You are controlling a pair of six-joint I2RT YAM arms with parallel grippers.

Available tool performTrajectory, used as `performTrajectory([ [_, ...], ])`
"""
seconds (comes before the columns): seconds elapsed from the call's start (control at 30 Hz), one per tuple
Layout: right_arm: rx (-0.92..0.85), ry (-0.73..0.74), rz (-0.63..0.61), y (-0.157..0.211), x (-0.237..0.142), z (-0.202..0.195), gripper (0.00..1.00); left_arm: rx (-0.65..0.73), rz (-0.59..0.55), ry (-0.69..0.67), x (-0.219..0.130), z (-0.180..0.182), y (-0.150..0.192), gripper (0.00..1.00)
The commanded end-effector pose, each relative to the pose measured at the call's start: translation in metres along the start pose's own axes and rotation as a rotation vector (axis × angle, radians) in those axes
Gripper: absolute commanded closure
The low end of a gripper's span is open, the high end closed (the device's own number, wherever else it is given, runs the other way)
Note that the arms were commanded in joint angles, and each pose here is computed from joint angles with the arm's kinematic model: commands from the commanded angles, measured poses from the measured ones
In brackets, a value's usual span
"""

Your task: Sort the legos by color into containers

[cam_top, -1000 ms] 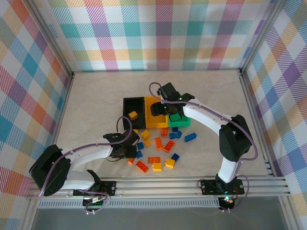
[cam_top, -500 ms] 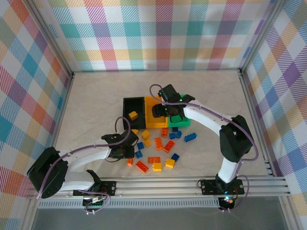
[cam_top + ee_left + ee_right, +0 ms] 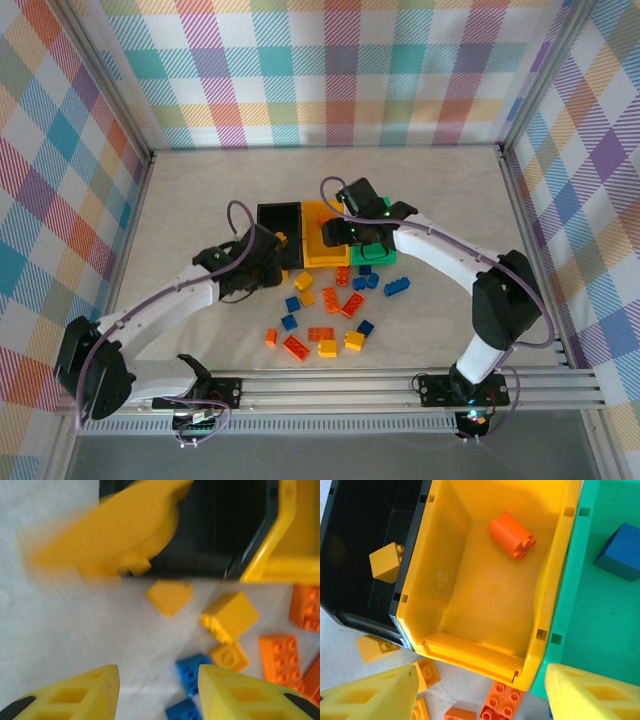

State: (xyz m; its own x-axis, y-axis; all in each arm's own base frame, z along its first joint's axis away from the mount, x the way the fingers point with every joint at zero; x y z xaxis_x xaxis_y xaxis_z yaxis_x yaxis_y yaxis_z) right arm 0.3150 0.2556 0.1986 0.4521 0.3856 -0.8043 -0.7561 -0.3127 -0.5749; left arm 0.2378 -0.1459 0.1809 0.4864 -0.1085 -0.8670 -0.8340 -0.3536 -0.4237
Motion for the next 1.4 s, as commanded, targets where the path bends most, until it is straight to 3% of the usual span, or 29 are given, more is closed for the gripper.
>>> performTrajectory([
  [0.0, 0.026, 0.009, -0.026, 0.002, -0.01, -0.004, 0.32, 0.001, -0.04, 0.021, 0.013, -0.017, -0.034, 0.56],
  [0.2, 0.038, 0.022, -0.014, 0.016, -0.018, -0.01, 0.32, -0.005, -0.036, 0.048, 0.032, -0.047, -0.066, 0.52],
  [0.27, 0.042, 0.022, -0.019, 0.02, -0.022, -0.012, 0.31, -0.011, -0.043, 0.06, 0.029, -0.047, -0.067, 0.44],
  [0.37, 0.049, 0.018, -0.016, 0.028, -0.023, -0.014, 0.31, -0.034, -0.05, 0.057, 0.02, -0.035, -0.06, 0.23],
  [0.53, 0.052, 0.008, -0.005, 0.032, -0.018, -0.014, 0.31, -0.114, 0.009, -0.021, 0.011, 0.005, -0.029, 0.08],
  [0.77, 0.062, -0.005, -0.007, 0.037, -0.009, -0.014, 0.31, -0.253, 0.075, -0.126, -0.001, 0.071, 0.029, 0.0],
  [0.93, 0.062, -0.029, 0.004, 0.04, -0.004, -0.011, 0.31, -0.293, 0.158, -0.119, 0.01, 0.082, 0.053, 0.0],
  [1.0, 0.028, -0.112, 0.01, 0.04, -0.003, -0.002, 0.34, -0.307, 0.17, -0.122, 0.012, 0.085, 0.058, 0.0],
  [1.07, -0.033, -0.241, 0.025, 0.042, -0.005, 0.017, 0.37, -0.311, 0.143, -0.117, 0.008, 0.084, 0.053, 0.0],
  [1.37, -0.413, -0.464, 0.076, 0.101, -0.02, 0.132, 0.36, -0.442, -0.093, -0.038, -0.048, 0.08, -0.024, 0.0],
])
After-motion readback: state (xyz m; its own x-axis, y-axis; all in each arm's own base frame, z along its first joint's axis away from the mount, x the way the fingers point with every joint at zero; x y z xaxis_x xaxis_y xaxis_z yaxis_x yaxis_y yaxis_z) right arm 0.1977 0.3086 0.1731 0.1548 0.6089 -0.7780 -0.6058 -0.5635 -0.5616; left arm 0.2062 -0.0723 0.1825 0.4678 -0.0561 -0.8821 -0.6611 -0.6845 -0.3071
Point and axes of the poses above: each hand's point on the last joint's axis, 136 mm out from that joint toward the fingers, its own x axis out along the fingers, its own z axis along the line the jaws close on, y = z × x, the point moved 6 cm from there along -x, back along the fingers, and after that the axes turned 11 degrees about -x, right-handed, at the moved point
